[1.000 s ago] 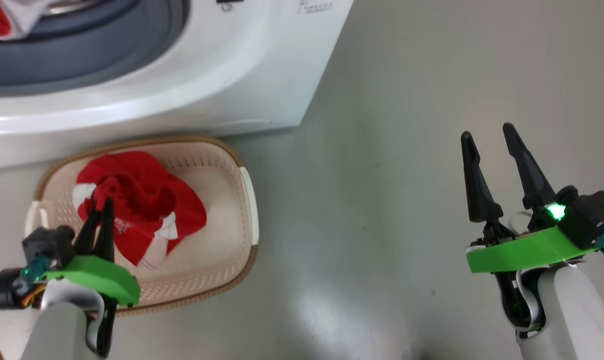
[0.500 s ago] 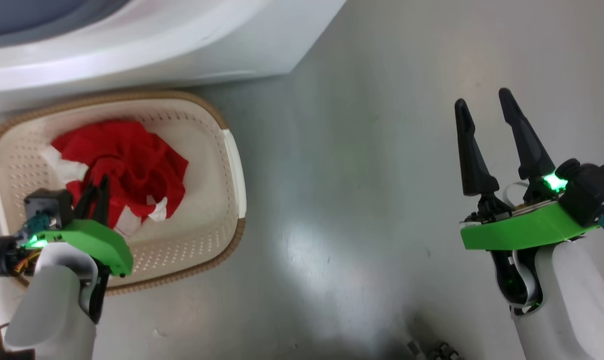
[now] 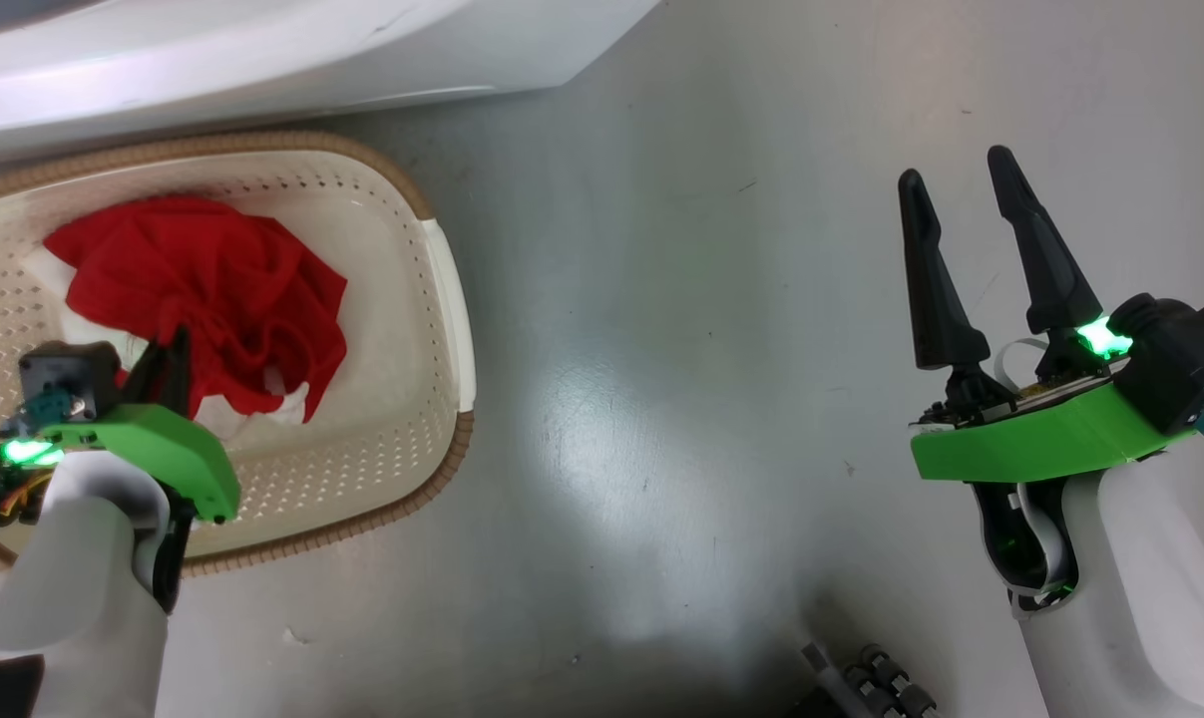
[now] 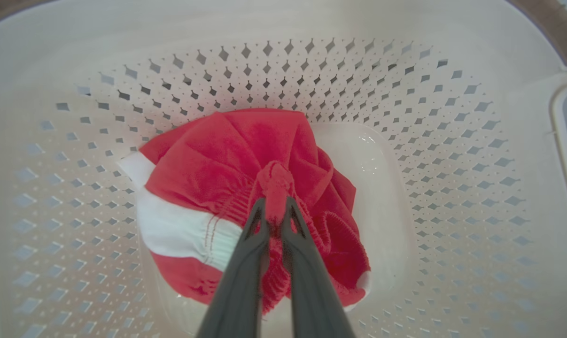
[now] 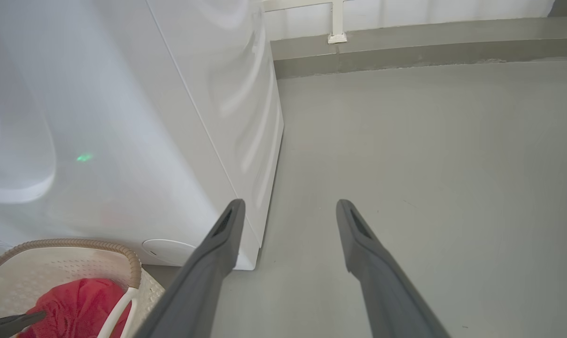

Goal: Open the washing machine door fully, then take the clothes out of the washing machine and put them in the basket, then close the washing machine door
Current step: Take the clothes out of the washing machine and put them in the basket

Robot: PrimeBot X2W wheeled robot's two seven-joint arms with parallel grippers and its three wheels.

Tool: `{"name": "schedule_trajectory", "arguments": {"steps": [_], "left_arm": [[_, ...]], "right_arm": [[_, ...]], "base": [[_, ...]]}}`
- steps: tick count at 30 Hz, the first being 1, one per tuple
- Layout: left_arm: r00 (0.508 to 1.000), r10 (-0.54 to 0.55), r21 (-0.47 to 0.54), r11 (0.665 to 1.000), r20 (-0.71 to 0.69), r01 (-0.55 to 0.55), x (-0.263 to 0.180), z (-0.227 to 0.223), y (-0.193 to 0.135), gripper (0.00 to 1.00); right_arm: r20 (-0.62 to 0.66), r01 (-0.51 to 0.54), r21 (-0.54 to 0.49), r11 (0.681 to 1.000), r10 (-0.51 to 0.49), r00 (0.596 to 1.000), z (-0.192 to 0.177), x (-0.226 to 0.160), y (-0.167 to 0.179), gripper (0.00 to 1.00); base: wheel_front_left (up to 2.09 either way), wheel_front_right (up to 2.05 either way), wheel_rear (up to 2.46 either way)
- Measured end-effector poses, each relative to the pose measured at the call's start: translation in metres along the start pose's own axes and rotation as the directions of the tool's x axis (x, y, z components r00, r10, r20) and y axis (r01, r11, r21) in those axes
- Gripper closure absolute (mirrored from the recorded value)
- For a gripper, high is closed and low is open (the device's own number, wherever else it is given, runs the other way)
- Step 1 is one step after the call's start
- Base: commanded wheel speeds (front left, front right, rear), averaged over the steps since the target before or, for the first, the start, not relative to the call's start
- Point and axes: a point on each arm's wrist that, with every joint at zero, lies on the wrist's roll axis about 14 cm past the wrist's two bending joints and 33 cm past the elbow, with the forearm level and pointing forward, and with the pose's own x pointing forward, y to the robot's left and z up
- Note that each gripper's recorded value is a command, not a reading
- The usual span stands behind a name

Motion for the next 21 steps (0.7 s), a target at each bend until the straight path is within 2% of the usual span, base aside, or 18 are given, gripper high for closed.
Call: {"name": "schedule_trajectory", "arguments": {"steps": [2,3,4,5,7,8,21], "left_arm": [[1.0,0.003,0.0,1.0,0.0,-0.003,0.001,0.001,0.001,1.0],[1.0,0.004,0.0,1.0,0.0,-0.004,0.001,0.002,0.001,0.96],[1.0,0.005,-0.003,1.0,0.001,-0.005,0.0,0.003,0.002,0.63],[1.0,0.008,-0.01,1.0,0.003,-0.008,-0.001,0.004,0.002,0.51],[1.0,0.012,-0.019,1.0,0.006,-0.012,-0.003,0.007,0.003,0.15],[1.0,0.014,-0.024,1.0,0.011,-0.014,-0.004,0.009,0.003,0.0],[0.993,0.033,-0.069,0.997,0.112,-0.025,-0.034,0.044,0.003,0.0]], "right_arm": [[0.003,-0.003,0.0,1.0,0.003,1.0,0.001,0.001,0.001,0.0],[0.003,-0.003,0.001,1.0,0.003,1.0,0.001,0.001,0.001,0.0],[0.005,-0.004,0.001,1.0,0.004,1.0,0.002,0.001,0.001,0.0],[0.007,-0.005,0.001,1.0,0.005,1.0,0.003,0.001,0.002,0.0],[0.014,-0.008,0.002,1.0,0.008,1.0,0.006,0.0,0.003,0.0],[0.018,-0.01,0.003,1.0,0.01,1.0,0.008,0.0,0.004,0.0],[0.087,-0.034,-0.009,0.999,0.034,0.996,0.04,-0.005,0.015,0.0]], "base": [[0.0,0.0,0.0],[0.0,0.0,0.0],[0.0,0.0,0.0],[0.0,0.0,0.0],[0.0,0.0,0.0],[0.0,0.0,0.0],[0.0,0.0,0.0]]}}
